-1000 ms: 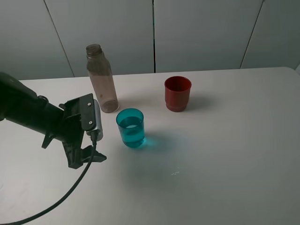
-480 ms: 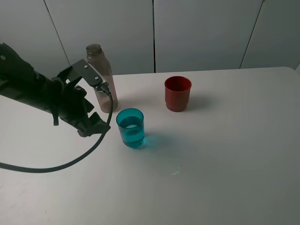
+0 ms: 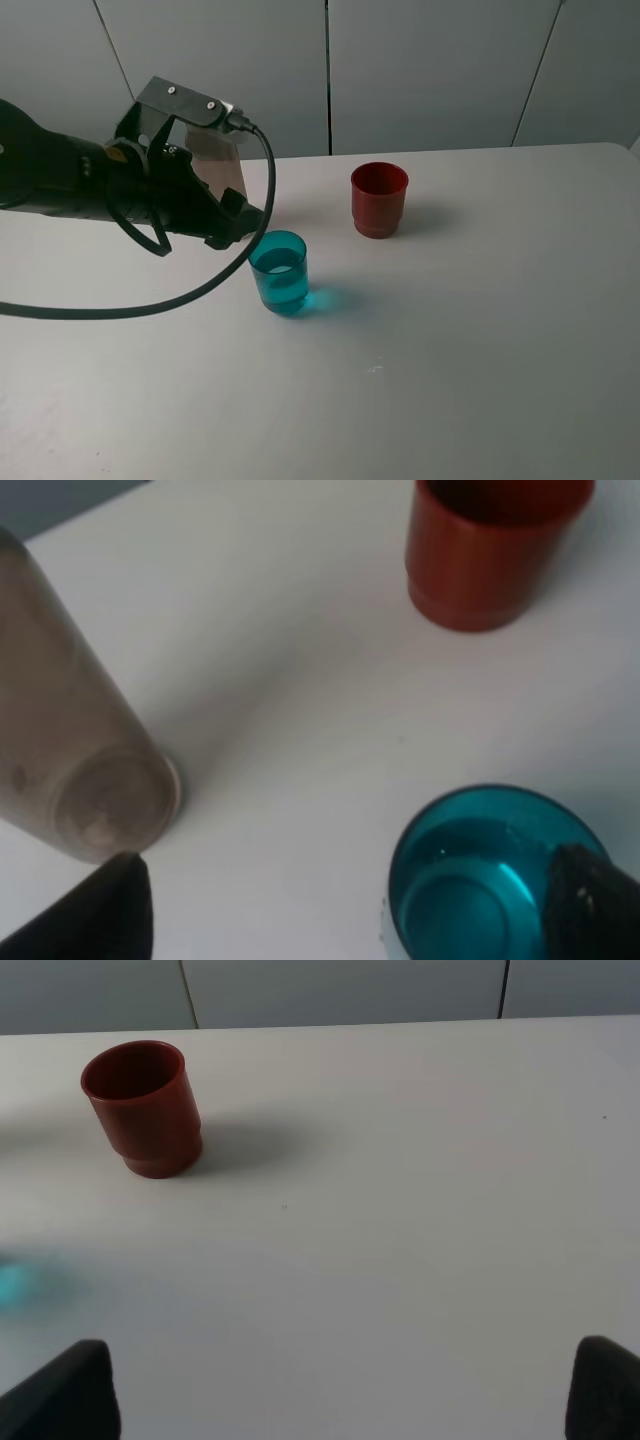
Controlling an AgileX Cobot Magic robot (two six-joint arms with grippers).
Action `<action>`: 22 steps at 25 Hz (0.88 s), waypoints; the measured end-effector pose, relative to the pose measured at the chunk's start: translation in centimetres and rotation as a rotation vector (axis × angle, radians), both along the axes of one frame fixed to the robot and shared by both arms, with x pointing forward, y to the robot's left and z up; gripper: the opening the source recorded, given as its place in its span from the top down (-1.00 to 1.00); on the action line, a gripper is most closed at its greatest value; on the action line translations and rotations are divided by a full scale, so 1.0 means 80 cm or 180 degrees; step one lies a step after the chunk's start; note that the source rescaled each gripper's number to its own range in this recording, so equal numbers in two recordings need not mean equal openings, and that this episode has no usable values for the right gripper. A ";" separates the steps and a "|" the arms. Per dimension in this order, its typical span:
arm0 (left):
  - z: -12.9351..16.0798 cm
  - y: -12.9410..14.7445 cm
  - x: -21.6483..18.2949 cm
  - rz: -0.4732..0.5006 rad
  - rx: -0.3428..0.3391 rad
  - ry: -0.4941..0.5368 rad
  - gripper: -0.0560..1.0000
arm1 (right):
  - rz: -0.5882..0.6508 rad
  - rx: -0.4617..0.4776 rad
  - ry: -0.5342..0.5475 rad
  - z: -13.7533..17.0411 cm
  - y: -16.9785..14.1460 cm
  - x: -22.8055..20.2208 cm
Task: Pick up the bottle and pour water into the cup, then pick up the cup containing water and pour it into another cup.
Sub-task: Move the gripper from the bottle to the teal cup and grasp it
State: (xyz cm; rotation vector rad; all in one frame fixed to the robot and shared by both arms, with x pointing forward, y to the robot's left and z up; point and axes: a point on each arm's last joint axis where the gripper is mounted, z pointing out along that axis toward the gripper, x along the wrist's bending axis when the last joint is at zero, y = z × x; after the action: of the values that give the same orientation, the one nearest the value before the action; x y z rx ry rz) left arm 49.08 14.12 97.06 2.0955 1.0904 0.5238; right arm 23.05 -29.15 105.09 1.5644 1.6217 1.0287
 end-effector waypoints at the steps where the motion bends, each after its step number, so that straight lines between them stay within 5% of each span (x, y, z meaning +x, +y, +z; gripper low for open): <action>1: -0.008 0.001 -0.001 -0.0049 0.0090 -0.0013 -0.99 | 0.0000 0.0000 0.0000 0.000 0.000 0.000; 6: -0.032 0.015 -0.007 -0.0534 0.0691 -0.0374 -0.99 | 0.0000 0.0000 0.0000 0.000 0.000 0.000; 8: -0.040 0.028 -0.008 -0.0533 0.0753 -0.0398 -0.99 | 0.0000 0.0000 0.0000 0.000 0.000 0.000; 15: -0.039 0.050 0.001 -0.0372 0.0334 -0.0598 -0.99 | 0.0000 0.0000 0.0000 0.000 0.000 0.000; 20: -0.044 0.040 -0.002 -0.0362 -0.0101 -0.0346 -0.99 | 0.0000 0.0000 0.0000 0.000 0.000 0.000; 22: -0.051 0.038 -0.003 -0.0419 -0.0114 -0.0248 -0.99 | 0.0000 0.0000 0.0000 0.000 0.000 0.000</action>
State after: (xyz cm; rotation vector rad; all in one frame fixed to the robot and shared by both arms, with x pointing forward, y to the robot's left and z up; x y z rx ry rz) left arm 48.81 17.13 92.98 2.0813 0.9044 0.5135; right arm 23.05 -29.15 105.09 1.5644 1.6217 1.0287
